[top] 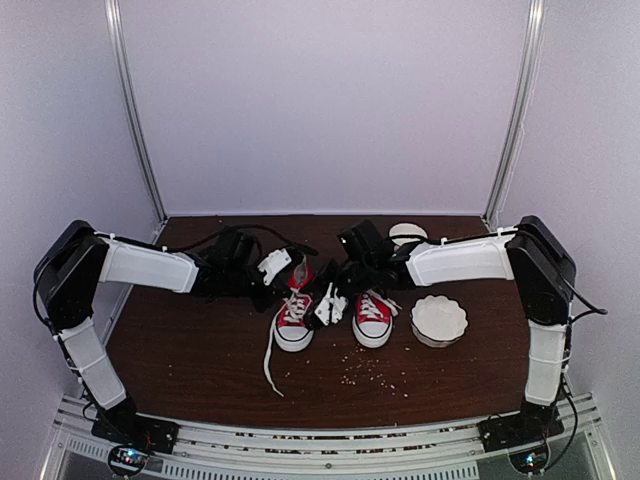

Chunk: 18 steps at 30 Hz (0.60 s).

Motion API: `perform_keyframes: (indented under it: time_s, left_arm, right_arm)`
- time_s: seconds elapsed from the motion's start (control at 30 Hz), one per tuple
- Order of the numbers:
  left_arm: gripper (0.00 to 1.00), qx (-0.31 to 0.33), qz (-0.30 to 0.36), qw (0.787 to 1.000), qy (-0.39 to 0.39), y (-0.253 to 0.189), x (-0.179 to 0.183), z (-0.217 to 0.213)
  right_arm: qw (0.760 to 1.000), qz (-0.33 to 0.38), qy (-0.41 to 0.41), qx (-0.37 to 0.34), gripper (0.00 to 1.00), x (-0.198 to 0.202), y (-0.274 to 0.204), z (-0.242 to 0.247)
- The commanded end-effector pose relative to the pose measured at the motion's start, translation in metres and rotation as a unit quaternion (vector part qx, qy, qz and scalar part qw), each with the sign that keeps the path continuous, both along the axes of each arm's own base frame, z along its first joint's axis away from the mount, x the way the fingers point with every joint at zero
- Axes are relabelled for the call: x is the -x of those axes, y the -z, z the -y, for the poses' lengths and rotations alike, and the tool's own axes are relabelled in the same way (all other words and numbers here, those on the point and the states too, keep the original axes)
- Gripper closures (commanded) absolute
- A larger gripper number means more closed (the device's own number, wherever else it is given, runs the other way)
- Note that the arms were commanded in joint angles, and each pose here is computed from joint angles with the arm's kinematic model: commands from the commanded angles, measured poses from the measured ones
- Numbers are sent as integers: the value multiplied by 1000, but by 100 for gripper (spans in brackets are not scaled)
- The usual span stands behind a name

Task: Tie the shoes
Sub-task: Cross the shoelaces over the shoe.

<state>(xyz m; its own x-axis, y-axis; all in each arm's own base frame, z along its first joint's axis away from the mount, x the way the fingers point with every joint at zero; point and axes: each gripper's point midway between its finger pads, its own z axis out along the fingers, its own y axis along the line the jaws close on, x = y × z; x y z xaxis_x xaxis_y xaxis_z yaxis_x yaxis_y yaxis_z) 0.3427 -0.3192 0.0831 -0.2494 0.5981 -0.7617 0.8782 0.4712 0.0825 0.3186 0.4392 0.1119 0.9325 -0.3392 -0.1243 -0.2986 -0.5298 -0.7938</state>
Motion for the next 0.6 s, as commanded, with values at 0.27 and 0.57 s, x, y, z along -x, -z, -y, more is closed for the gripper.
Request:
perform_keyframes:
  time_s: [0.27, 0.57]
  left_arm:
    - [100, 27, 18, 999, 19, -2, 5, 3]
    - [100, 17, 24, 999, 39, 2, 13, 9]
  right_arm:
    - [797, -423, 115, -416, 61, -32, -184, 45]
    - [637, -540, 330, -441, 76, -104, -150, 48]
